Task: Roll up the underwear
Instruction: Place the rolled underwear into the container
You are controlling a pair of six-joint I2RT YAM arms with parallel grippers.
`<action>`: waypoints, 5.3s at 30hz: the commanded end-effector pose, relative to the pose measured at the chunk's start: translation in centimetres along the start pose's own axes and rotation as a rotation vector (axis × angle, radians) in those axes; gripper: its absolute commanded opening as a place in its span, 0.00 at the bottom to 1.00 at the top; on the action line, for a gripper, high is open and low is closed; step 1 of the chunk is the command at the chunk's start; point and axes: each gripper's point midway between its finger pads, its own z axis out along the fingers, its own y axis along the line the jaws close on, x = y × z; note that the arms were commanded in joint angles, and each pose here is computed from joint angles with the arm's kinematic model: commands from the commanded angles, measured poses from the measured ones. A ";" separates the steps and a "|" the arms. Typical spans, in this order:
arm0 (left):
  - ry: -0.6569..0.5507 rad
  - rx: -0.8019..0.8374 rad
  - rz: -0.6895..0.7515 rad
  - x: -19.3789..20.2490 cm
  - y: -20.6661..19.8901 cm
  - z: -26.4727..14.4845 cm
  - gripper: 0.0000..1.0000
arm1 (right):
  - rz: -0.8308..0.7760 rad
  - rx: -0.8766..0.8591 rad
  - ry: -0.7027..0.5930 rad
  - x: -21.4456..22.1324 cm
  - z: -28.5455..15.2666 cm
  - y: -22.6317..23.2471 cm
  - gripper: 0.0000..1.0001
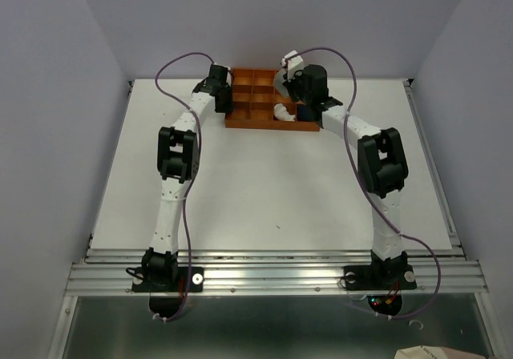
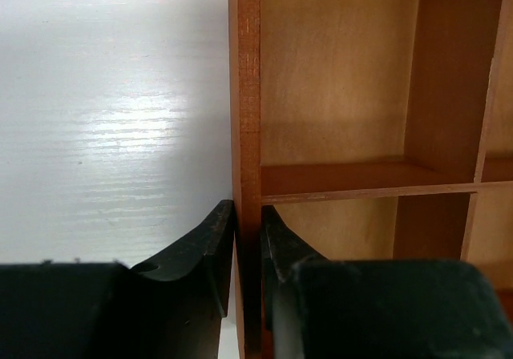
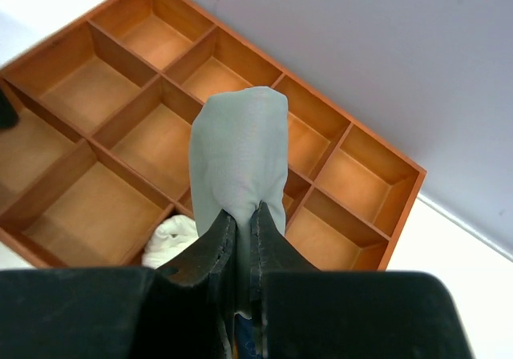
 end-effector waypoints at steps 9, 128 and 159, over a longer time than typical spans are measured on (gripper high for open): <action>-0.103 0.022 -0.035 -3.4 -0.3 -1.3 0.12 | -0.247 0.006 -0.011 -0.4 4.2 3.6 0.01; -0.153 0.039 -0.147 -6.4 1.1 -4.5 0.38 | 0.206 -0.155 0.101 1.4 7.4 10.2 0.53; -0.275 -0.172 -0.599 10.2 6.0 -28.5 0.99 | 0.732 0.477 -0.051 2.1 -29.1 0.1 1.00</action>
